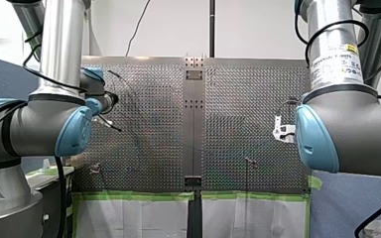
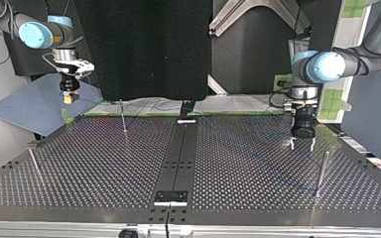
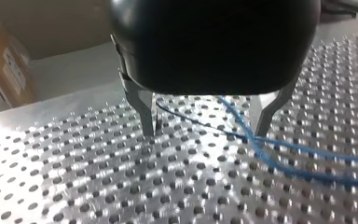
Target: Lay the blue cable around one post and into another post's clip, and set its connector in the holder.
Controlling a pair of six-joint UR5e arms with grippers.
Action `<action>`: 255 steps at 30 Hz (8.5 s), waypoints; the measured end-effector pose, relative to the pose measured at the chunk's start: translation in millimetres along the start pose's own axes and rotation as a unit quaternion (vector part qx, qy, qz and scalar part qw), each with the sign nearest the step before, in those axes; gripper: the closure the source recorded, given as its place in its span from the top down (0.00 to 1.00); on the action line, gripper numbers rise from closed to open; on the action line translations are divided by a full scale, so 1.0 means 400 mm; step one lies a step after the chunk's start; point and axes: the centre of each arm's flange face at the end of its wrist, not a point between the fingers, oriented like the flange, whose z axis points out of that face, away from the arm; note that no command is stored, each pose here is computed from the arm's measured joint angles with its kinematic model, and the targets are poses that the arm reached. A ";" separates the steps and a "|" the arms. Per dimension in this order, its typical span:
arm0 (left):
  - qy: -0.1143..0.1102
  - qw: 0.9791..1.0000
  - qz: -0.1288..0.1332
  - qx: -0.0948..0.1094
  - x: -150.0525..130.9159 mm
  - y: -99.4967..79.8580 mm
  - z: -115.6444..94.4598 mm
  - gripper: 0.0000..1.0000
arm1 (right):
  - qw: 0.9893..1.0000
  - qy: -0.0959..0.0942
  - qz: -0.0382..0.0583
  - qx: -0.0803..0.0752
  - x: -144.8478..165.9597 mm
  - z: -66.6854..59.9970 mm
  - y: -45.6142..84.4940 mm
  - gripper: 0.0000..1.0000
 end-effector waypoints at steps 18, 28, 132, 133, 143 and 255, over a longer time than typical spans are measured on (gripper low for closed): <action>-0.038 0.997 -0.065 0.036 -0.054 -0.112 -0.064 0.99 | 1.000 0.001 0.001 0.000 0.001 0.001 0.001 0.00; -0.121 0.991 -0.022 0.053 -0.223 -0.223 -0.018 0.99 | 1.000 0.007 0.000 0.002 0.003 0.003 -0.004 0.00; -0.075 0.905 0.375 -0.186 -0.179 -0.691 -0.078 0.99 | 1.000 0.009 0.003 0.019 0.006 0.005 -0.016 0.00; -0.072 0.903 0.379 -0.189 -0.178 -0.690 -0.080 0.99 | 1.000 0.009 0.003 0.019 0.006 0.005 -0.016 0.00; -0.035 0.882 0.417 -0.215 -0.170 -0.679 -0.102 0.99 | 1.000 0.009 0.003 0.019 0.006 0.005 -0.016 0.00; 0.173 0.762 0.584 -0.220 -0.081 -0.657 -0.215 0.99 | 1.000 -0.009 0.001 0.011 -0.001 -0.005 -0.015 0.00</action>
